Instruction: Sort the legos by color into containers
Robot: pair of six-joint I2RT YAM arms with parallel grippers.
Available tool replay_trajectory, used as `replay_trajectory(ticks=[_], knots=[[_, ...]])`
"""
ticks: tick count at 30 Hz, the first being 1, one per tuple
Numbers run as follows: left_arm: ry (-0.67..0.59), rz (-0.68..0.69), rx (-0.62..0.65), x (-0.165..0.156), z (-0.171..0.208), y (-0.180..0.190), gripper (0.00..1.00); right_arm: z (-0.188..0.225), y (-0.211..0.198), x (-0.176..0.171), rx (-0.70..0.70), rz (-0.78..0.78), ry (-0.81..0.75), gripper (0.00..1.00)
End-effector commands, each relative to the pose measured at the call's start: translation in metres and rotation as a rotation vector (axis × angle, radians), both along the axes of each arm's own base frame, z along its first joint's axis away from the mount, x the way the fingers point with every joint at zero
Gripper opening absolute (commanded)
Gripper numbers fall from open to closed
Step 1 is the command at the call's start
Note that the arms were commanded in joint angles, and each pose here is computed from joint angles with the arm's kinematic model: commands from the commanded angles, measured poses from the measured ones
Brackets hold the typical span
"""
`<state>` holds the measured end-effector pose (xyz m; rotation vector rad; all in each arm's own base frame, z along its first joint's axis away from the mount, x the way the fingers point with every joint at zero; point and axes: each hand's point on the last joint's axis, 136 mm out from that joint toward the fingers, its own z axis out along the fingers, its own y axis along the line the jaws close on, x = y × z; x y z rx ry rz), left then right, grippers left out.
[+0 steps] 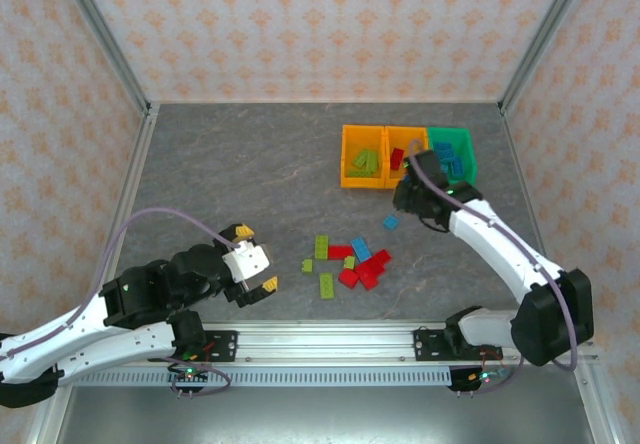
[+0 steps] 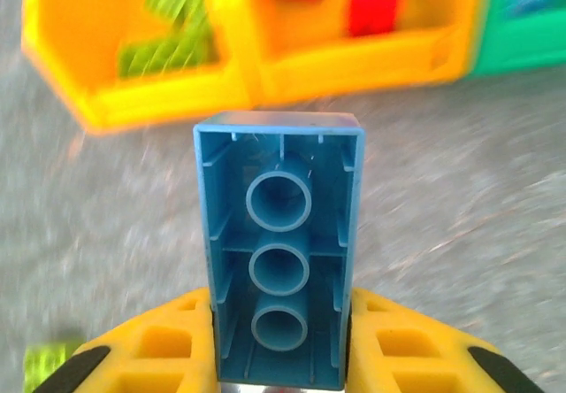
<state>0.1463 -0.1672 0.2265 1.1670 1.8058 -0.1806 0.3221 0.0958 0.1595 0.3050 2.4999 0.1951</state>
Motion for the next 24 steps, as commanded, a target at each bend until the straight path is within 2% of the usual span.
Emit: replay_trajectory(ticks=[1,5,9,11,13,15,18,21,24], knots=[[-0.012,0.028,-0.025,0.004,0.004,0.002,1.00,0.023,-0.059,0.038,0.006,-0.232,-0.101,0.26],[-0.011,0.034,-0.029,0.005,0.004,0.002,1.00,0.007,-0.108,0.088,-0.003,-0.351,-0.030,0.26],[-0.012,0.081,-0.050,0.010,0.008,0.004,1.00,-0.020,-0.126,0.133,-0.006,-0.380,0.072,0.29],[-0.014,0.121,-0.064,0.014,0.010,0.007,1.00,-0.028,-0.126,0.148,-0.004,-0.385,0.096,0.38],[-0.014,0.162,-0.078,0.018,0.013,0.011,1.00,-0.029,-0.125,0.156,0.010,-0.392,0.106,0.56],[-0.016,0.209,-0.084,0.022,0.014,0.016,1.00,-0.021,-0.125,0.156,0.013,-0.405,0.106,0.64],[-0.026,0.253,-0.090,0.028,0.016,0.019,1.00,-0.003,-0.117,0.144,0.060,-0.396,0.083,0.69],[-0.038,0.343,-0.108,0.039,0.020,0.025,1.00,0.019,-0.088,0.121,0.145,-0.319,0.028,0.71],[-0.053,0.497,-0.195,0.053,0.026,0.035,1.00,0.037,-0.042,0.087,0.178,-0.173,-0.001,0.74]])
